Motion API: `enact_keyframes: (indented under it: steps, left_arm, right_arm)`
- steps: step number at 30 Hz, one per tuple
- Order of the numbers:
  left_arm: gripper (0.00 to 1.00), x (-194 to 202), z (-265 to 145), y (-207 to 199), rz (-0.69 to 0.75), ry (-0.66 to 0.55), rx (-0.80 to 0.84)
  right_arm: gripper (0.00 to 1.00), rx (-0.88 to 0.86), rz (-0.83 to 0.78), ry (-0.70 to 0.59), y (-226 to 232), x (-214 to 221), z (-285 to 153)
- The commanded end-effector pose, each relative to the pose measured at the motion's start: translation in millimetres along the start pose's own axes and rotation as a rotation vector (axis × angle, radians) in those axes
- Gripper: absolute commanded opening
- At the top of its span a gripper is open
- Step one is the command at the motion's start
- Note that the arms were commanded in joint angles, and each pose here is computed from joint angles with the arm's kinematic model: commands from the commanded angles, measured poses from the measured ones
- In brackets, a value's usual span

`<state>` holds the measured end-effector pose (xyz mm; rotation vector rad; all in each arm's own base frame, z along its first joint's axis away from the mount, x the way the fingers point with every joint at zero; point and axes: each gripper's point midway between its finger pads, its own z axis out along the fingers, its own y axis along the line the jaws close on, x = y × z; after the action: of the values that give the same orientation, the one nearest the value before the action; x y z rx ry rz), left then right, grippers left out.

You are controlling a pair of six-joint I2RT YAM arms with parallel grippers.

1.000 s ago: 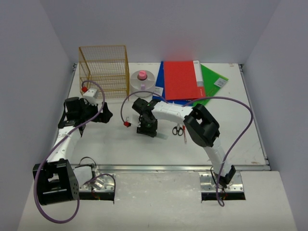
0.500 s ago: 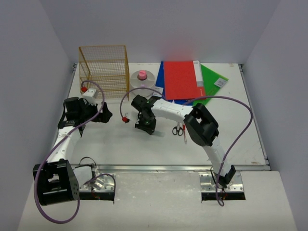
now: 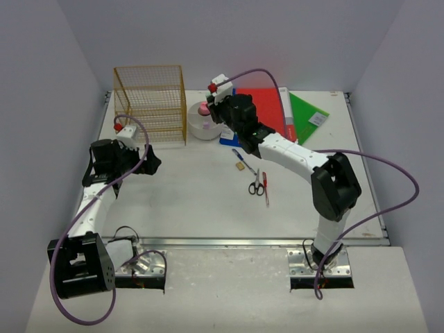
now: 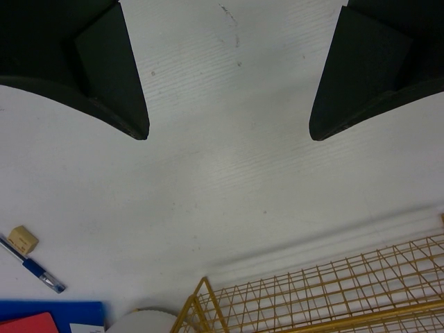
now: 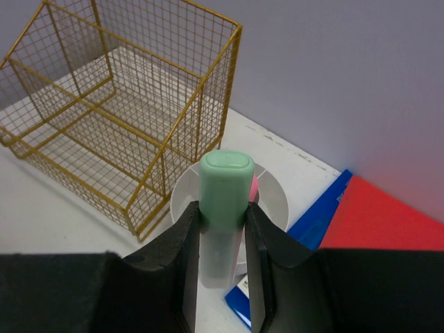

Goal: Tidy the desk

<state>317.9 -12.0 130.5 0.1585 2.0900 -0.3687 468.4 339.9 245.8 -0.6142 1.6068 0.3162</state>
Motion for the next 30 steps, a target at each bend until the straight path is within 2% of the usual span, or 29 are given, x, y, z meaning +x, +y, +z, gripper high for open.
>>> enact_keyframes:
  steps: [1, 5, 9, 23, 27, 30]
  left_arm:
    - [1.00, -13, -2, 4, 0.006, -0.049, -0.008]
    - [1.00, -13, -2, 5, 0.010, -0.047, -0.015]
    - [1.00, -13, -2, 7, 0.013, -0.046, -0.023]
    - [1.00, -15, 0, 11, 0.012, -0.035, -0.027]
    - [1.00, -15, 0, 13, 0.013, -0.034, -0.030]
    - [1.00, -15, 1, 14, 0.011, -0.030, -0.030]
  right_arm:
    - [0.00, 0.223, 0.106, -0.207, -31, -28, 21]
    - [0.00, 0.284, 0.137, -0.237, -43, -20, 37]
    - [0.00, 0.274, 0.182, -0.243, -43, -13, 43]
    - [0.00, 0.235, 0.177, -0.209, -32, 36, 65]
    - [0.05, 0.229, 0.174, -0.204, -30, 46, 69]
    - [0.20, 0.215, 0.166, -0.206, -27, 49, 73]
